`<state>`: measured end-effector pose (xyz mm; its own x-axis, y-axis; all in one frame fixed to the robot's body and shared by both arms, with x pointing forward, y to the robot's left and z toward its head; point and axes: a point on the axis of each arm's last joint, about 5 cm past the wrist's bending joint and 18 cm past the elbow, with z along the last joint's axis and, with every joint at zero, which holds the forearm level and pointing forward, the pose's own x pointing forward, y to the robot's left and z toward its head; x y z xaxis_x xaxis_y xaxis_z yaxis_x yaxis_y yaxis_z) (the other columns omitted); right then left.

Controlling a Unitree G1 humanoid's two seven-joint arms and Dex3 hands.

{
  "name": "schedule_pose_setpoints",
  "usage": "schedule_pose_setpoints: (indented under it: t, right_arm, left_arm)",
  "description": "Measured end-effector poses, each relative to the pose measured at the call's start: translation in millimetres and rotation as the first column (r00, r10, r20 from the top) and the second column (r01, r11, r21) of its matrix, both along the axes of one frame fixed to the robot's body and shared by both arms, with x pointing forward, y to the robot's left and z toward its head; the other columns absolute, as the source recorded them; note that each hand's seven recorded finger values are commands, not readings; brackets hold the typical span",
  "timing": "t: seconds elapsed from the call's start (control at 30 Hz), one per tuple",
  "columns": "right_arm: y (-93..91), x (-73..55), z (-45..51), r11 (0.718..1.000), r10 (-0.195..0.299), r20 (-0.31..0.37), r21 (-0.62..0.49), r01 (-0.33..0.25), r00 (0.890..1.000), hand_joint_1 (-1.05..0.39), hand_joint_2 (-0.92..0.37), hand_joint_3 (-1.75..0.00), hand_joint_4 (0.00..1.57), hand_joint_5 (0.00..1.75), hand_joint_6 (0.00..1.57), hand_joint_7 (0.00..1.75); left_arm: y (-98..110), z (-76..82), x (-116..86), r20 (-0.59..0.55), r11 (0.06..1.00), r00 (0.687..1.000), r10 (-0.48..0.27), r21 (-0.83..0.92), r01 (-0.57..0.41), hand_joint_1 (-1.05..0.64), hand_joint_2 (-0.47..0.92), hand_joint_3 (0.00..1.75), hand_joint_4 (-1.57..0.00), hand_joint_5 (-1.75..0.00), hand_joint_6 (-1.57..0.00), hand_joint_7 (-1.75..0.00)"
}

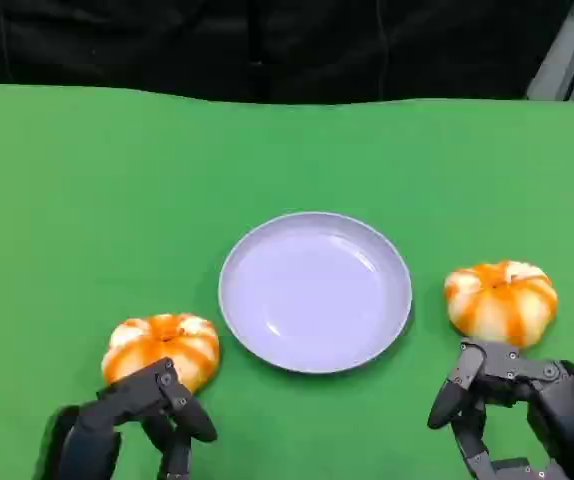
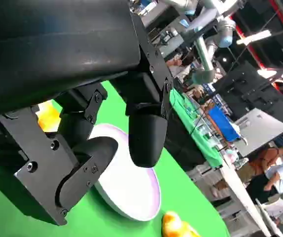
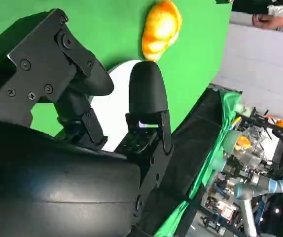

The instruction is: Grasp the bread from the table and place it into the plate.

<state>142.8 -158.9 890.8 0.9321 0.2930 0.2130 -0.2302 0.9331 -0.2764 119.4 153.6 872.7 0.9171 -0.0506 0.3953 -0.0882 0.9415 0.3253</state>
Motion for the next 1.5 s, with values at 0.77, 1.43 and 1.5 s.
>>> schedule_pose_setpoints:
  t: [0.77,1.43,1.5]
  right_arm:
    - [-0.2,-0.1,0.3,1.0,0.001,0.002,-0.005,-0.001,1.0,0.04,-0.3,-1.43,0.89,1.71,0.81,1.3]
    - [2.9,-0.4,0.9,1.0,0.018,-0.006,-0.005,-0.018,1.0,0.07,-0.3,-1.46,0.88,1.72,0.81,1.31]
    - [3.1,-0.4,0.9,1.0,0.018,-0.006,-0.004,-0.018,1.0,0.06,-0.3,-1.46,0.88,1.72,0.81,1.31]
  left_arm:
    - [0,2.0,0,0.009,1.0,1.0,-0.001,0.002,0.001,0.02,0.24,1.54,-0.85,-1.62,-0.86,-1.31]
    - [5,7.7,9,-0.088,0.997,0.994,0.063,0.049,-0.059,-0.19,0.76,0.31,-0.45,-0.83,-0.62,-0.17]
    - [5,8.3,10,-0.114,0.995,0.99,0.077,0.078,-0.069,-0.22,0.81,0.22,-0.35,-0.84,-0.57,-0.1]
